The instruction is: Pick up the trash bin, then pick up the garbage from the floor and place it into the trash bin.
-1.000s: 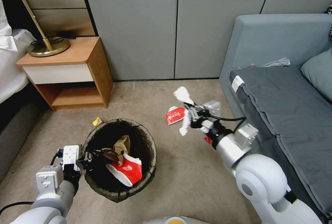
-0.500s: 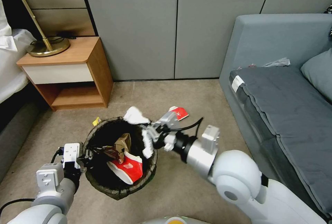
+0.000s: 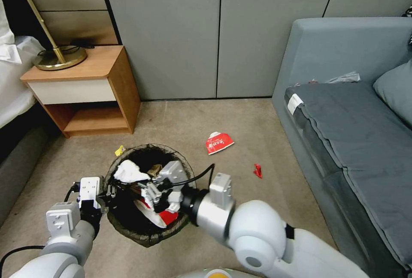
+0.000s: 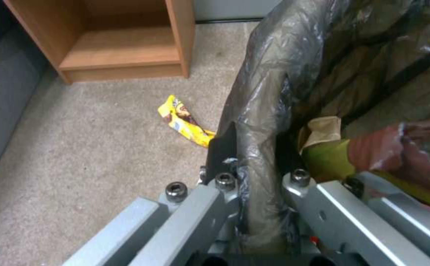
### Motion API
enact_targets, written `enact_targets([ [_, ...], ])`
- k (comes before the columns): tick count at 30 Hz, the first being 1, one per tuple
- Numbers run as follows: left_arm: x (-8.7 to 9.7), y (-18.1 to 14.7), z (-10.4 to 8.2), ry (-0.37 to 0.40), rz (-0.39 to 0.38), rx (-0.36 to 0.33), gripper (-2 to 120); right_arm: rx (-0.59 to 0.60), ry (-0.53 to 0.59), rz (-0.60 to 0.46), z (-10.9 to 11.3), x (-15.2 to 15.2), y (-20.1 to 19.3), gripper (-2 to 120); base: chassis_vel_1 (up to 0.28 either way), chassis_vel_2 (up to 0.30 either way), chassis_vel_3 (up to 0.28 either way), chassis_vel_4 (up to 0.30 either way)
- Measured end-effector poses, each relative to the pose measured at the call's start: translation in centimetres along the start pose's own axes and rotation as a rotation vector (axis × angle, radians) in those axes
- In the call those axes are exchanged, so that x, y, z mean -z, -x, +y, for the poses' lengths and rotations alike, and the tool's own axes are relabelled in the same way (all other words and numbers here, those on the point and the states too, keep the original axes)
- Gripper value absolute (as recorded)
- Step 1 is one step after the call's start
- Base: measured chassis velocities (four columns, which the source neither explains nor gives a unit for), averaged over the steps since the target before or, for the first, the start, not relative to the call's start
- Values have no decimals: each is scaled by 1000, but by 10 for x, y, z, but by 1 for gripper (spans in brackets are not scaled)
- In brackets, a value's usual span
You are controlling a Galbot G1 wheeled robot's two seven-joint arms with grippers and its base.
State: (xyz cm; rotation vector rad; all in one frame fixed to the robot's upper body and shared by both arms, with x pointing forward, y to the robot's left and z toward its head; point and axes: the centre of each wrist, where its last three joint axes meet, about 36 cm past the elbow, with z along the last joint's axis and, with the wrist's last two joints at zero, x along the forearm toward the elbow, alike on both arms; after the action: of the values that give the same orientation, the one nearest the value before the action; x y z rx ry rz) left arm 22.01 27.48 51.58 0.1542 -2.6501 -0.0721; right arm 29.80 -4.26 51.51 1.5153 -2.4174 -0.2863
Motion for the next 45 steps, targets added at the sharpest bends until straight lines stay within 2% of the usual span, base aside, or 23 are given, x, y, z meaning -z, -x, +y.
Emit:
enact_targets([
  [10,0,0,-2,-5,-1,-2,1,-52,-24,29,-1,-18,21,0,0,0,0,0],
  [12,0,0,-2,-5,-2,-4,1,-76,-41,34,-3,-22,24,4,0,0,0,0],
  [13,0,1,-2,-5,-3,-6,1,-86,-49,36,-4,-24,25,10,0,0,0,0],
  [14,0,1,-2,-5,-3,-6,1,-86,-49,36,-4,-24,25,10,0,0,0,0],
  [16,0,1,-3,-5,-3,-8,1,-98,-60,40,-6,-26,27,21,0,0,0,0],
  [18,0,1,-3,-5,-3,-10,1,-103,-63,41,-6,-26,27,22,0,0,0,0],
  [20,0,1,-3,-6,-3,-10,1,-112,-70,44,-8,-27,28,37,0,0,0,0],
  [22,0,1,-3,-6,-3,-11,1,-115,-72,44,-9,-27,29,37,0,0,0,0],
  [23,0,1,-3,-5,-3,-11,1,-118,-73,44,-10,-28,30,45,0,0,0,0],
  [24,0,1,-3,-5,-3,-11,1,-118,-73,44,-10,-28,30,45,0,0,0,0],
  [26,0,0,-3,-5,-1,-12,1,-121,-74,39,-11,-26,33,57,0,0,0,0],
  [27,0,0,-3,-5,-1,-12,1,-121,-74,39,-11,-26,33,57,0,0,0,0],
  [29,0,0,-3,-3,0,-13,1,-123,-75,33,-12,-25,34,67,0,0,0,0],
  [30,0,0,-3,-3,0,-13,1,-123,-75,33,-12,-25,34,67,0,0,0,0],
  [32,-1,0,-2,-2,2,-14,1,-130,-77,26,-13,-22,34,80,0,0,0,0],
  [33,-1,0,-2,-2,2,-14,1,-130,-77,26,-13,-22,34,80,0,0,0,0],
  [35,-1,0,-2,-1,2,-14,1,-133,-81,15,-14,-17,31,90,0,0,0,0],
  [39,-1,0,-2,-1,2,-15,1,-134,-82,-4,-15,-7,23,99,0,0,0,0],
  [45,0,0,-2,0,0,-15,1,-130,-81,-27,-14,7,11,100,0,0,0,0],
])
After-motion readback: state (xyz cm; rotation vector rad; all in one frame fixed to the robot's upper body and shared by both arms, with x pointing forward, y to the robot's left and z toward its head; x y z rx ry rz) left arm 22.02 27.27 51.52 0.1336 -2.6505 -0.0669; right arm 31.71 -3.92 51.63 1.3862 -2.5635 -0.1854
